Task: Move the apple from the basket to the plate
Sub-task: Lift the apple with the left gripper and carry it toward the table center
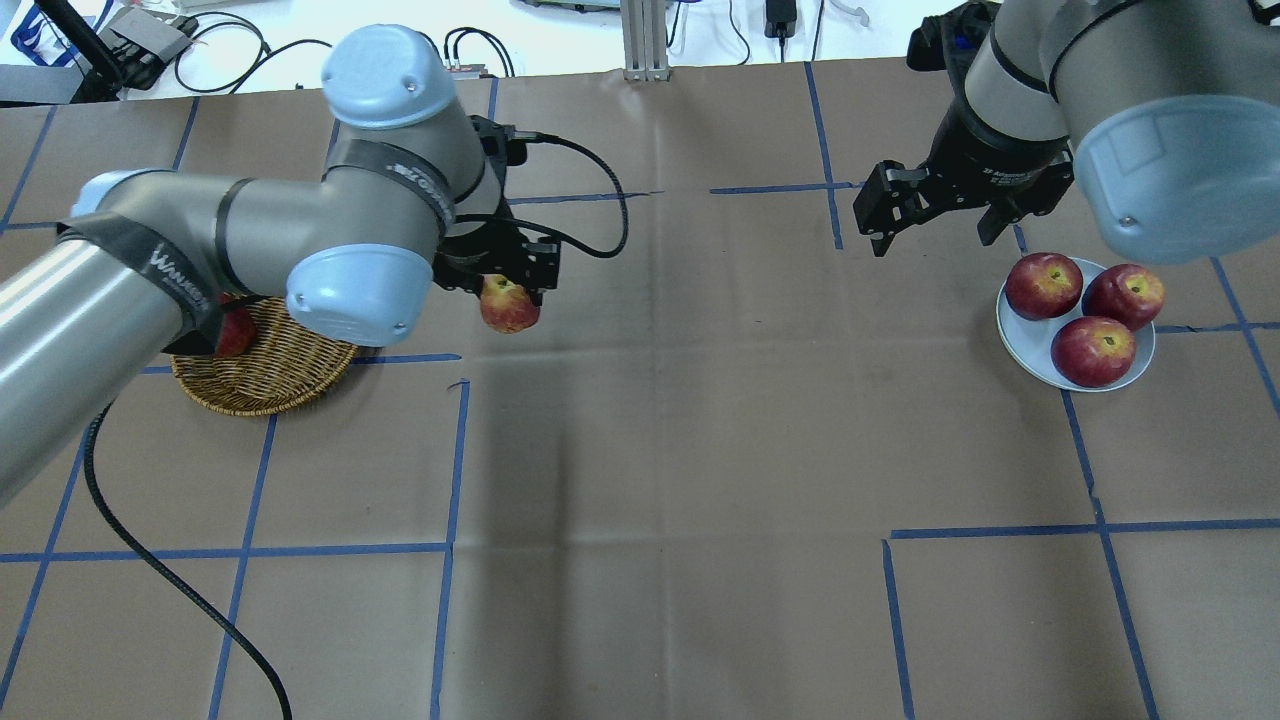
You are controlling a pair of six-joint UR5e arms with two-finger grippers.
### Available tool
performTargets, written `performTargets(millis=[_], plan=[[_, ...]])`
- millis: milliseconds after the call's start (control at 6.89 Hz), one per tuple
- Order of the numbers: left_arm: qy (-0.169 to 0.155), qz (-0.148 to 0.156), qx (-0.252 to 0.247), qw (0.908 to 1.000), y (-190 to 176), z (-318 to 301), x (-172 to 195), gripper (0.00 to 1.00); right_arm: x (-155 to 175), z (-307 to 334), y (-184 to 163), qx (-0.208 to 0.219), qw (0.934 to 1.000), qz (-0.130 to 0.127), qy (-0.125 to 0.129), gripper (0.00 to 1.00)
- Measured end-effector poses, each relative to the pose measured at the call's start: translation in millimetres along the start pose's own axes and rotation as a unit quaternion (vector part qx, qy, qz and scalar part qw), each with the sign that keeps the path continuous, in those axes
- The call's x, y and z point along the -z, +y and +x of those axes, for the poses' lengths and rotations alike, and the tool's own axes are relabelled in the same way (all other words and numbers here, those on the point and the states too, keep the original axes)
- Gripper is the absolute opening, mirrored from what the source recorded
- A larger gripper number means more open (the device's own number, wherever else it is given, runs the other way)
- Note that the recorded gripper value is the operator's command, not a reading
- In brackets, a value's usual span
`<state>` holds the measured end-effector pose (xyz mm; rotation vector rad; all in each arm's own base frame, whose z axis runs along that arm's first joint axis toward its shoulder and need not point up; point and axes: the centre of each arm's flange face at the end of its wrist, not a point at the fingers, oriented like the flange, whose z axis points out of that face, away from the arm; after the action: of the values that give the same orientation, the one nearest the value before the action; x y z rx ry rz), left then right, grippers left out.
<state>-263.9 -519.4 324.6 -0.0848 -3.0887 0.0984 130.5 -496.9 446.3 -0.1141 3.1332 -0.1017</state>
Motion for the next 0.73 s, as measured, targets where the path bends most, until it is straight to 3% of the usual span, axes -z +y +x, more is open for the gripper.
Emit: performTargets(millis=[290, 726], plan=[[0.022, -0.007, -0.012, 0.9997, 12.0, 69.5, -43.1, 0.59, 0.0, 0.0, -0.1, 0.0, 1.0, 0.0, 0.0, 1.0], [0.03, 0.006, -0.034, 0.9989, 7.7, 109.3, -117.1, 0.6, -1.2, 0.0, 0.4, 0.0, 1.0, -0.001, 0.0, 1.0]])
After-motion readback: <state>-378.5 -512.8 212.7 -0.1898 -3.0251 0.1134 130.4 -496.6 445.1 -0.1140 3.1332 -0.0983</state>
